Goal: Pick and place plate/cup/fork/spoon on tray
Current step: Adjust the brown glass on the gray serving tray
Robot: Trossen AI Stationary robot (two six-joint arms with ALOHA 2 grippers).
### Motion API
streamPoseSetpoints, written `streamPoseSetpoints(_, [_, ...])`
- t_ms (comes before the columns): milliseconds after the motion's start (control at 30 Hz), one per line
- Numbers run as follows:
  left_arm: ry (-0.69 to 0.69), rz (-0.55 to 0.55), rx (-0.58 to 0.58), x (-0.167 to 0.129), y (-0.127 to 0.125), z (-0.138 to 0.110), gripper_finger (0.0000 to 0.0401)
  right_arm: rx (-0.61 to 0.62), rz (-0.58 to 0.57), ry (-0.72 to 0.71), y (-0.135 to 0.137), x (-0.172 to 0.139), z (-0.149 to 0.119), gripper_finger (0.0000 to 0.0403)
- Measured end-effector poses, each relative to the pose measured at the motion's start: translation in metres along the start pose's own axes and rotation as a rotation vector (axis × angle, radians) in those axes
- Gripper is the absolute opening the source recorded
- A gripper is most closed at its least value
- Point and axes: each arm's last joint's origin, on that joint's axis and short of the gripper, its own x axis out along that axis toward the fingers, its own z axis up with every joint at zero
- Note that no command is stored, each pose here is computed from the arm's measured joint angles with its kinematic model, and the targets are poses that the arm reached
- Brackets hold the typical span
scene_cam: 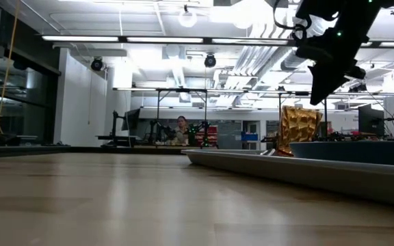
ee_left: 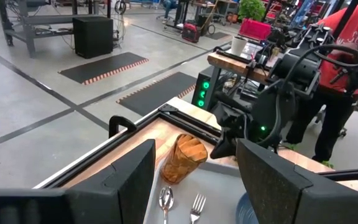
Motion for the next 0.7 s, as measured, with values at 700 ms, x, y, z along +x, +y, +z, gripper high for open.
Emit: streamPoseSetpoints(700, [-0.001, 0.000, -0.003, 0.000, 0.000, 0.000, 0.0213, 0.010, 0.156, 0.116, 0.002, 0.002, -0.026, 0.0000])
